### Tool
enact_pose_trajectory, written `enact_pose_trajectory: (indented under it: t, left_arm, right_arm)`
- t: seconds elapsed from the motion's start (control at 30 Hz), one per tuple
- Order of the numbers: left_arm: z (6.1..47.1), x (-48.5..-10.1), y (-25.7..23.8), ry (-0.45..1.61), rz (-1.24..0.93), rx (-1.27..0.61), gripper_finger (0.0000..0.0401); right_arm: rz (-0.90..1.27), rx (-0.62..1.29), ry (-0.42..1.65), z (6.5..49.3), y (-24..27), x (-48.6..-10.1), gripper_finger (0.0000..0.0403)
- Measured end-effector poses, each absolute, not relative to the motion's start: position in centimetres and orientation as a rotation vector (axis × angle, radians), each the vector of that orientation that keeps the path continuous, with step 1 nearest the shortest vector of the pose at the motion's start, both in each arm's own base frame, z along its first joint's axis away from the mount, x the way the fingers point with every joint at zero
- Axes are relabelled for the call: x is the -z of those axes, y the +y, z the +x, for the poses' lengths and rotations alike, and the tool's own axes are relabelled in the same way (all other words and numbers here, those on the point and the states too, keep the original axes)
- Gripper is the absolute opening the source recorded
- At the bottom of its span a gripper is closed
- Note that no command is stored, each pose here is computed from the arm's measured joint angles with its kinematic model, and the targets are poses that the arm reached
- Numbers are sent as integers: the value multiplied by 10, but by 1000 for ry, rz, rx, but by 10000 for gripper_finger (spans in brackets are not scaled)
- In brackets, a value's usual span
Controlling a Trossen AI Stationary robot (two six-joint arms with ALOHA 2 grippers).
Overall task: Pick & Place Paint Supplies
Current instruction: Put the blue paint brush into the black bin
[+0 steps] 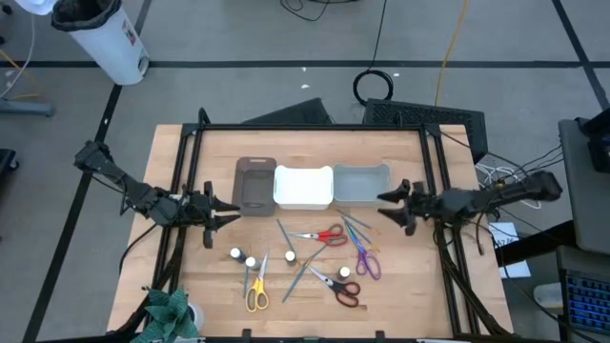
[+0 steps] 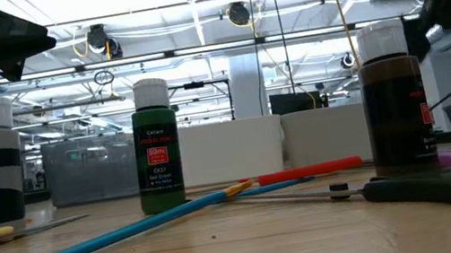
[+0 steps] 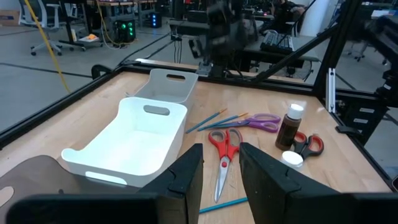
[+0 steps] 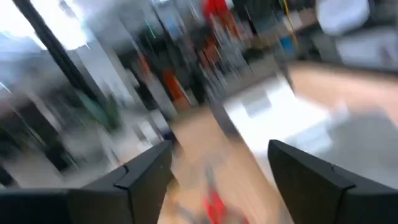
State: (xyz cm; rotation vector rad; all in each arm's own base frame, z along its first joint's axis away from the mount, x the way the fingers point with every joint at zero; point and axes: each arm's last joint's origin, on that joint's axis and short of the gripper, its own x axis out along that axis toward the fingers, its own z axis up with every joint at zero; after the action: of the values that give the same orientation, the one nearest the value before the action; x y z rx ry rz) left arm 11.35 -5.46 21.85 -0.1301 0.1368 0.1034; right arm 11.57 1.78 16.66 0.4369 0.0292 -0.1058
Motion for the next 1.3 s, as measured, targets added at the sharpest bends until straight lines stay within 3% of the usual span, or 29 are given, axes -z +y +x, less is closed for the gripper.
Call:
enact_pose_trajectory:
  t: [0.2, 0.4, 0.57, 0.87, 1.3]
  left_arm:
    - [114, -218, -55, 137, -130, -103, 113]
    - [113, -219, -55, 136, -130, -103, 113]
    - [113, -218, -55, 137, -130, -104, 113]
    - [113, -218, -55, 137, -130, -103, 113]
    - [113, -219, -55, 137, -130, -103, 113]
  right_arm:
    - [302, 153, 401, 132, 38, -146, 280]
    - [157, 133, 675, 144, 58, -126, 266]
    - [148, 255, 895, 146, 61, -109, 251]
    - [164, 344, 1034, 139, 62, -93, 216]
    - [197, 387, 1085, 131, 63, -90, 79]
